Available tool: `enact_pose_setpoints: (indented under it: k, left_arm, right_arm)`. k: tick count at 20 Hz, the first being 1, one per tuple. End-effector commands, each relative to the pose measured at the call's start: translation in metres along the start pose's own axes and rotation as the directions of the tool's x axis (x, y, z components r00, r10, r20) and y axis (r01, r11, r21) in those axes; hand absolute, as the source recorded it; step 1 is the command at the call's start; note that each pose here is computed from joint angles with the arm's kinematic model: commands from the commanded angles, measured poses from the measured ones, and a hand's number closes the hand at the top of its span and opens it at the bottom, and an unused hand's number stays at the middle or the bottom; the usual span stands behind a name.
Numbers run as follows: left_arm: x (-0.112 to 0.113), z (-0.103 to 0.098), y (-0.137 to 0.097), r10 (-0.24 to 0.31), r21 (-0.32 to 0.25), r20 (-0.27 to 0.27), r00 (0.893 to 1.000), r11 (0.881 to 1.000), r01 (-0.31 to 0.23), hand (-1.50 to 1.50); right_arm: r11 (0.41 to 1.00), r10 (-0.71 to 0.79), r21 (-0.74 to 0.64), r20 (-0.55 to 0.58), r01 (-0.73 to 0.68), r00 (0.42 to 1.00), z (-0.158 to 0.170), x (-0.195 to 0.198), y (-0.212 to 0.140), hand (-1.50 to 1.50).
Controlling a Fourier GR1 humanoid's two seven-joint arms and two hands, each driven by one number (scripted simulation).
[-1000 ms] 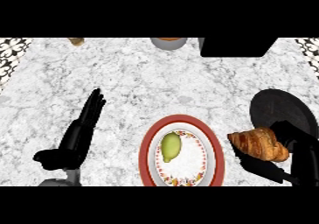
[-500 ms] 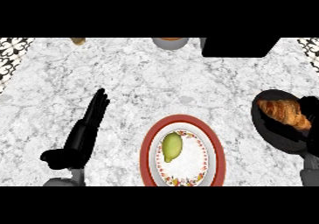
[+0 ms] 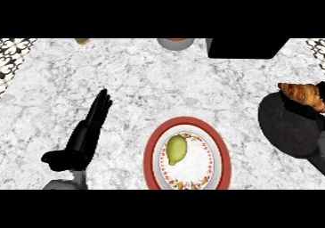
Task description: Pick the croissant from the plate and place it in the pan
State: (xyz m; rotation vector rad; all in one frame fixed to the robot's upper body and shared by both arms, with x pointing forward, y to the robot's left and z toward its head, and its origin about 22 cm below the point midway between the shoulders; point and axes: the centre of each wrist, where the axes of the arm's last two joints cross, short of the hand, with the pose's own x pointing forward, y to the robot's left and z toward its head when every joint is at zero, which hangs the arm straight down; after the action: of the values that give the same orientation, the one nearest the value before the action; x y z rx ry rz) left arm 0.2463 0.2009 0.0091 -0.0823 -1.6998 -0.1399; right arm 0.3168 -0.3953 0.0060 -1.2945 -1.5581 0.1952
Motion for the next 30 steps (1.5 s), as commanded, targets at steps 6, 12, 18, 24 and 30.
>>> enact_pose_setpoints:
  k: [6, 12, 18, 24, 30]
  left_arm:
    - [0.005, -0.01, -0.014, -0.002, -0.034, -0.008, 1.0, 0.999, 0.002, 0.0]
    - [-0.002, -0.009, -0.004, -0.009, -0.013, 0.001, 1.0, 1.0, 0.009, 0.0]
    - [-0.009, 0.007, 0.001, -0.021, -0.001, 0.0, 1.0, 1.0, 0.021, 0.0]
    - [-0.009, 0.008, 0.0, -0.001, 0.012, -0.014, 1.0, 1.0, 0.002, 0.0]
    - [-0.002, 0.012, -0.006, -0.002, 0.021, -0.024, 1.0, 1.0, 0.002, 0.0]
  right_arm:
    - [0.869, 0.064, 0.493, -0.158, 0.023, 0.985, -0.022, -0.013, 0.012, -1.5]
    - [0.886, -0.093, 0.441, -0.133, 0.143, 0.987, -0.012, -0.002, 0.046, -1.5]
    - [0.904, -0.342, 0.225, -0.134, 0.365, 0.93, -0.027, -0.015, 0.021, -1.5]
    - [0.816, -0.488, 0.227, -0.222, 0.531, 0.844, -0.035, -0.065, -0.041, -1.5]
    - [0.675, -0.606, 0.323, -0.269, 0.663, 0.749, 0.003, -0.113, -0.076, -1.5]
